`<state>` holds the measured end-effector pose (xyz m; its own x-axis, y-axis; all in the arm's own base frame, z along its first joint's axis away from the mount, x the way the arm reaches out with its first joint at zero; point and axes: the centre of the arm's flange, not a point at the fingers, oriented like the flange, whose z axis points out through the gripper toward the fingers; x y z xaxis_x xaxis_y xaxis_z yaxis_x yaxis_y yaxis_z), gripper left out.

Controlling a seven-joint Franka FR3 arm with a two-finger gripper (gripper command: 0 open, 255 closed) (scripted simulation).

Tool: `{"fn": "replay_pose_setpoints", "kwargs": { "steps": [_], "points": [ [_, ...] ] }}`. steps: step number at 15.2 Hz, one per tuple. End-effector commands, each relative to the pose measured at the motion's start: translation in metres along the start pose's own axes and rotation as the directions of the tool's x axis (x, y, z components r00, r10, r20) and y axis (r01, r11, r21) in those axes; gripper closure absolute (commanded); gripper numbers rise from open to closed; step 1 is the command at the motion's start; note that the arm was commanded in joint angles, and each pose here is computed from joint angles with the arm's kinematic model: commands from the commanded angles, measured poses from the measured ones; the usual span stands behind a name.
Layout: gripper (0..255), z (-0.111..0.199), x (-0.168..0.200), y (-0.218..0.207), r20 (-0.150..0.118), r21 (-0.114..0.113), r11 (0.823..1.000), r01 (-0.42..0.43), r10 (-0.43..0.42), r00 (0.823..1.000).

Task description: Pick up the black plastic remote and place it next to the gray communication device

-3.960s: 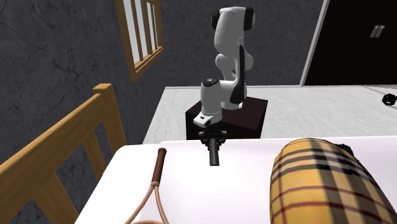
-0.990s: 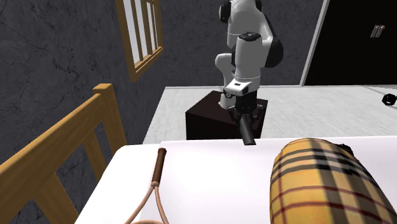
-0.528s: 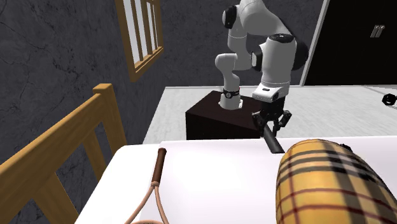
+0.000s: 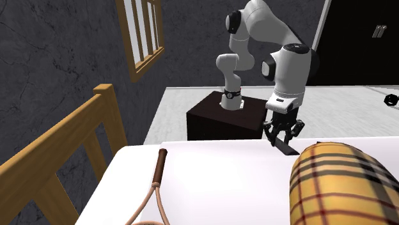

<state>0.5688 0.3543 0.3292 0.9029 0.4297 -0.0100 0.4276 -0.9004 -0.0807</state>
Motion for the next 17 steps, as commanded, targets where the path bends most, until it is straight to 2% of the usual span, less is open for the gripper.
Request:
{"fn": "replay_pose_setpoints", "kwargs": {
  "steps": [1,17],
  "points": [
    [255,0.011,0.0,-0.001,0.001,0.0,1.0,0.002,-0.002,1.0],
    [255,0.095,0.001,0.006,0.001,0.0,1.0,0.002,-0.002,1.0]
  ]
}}
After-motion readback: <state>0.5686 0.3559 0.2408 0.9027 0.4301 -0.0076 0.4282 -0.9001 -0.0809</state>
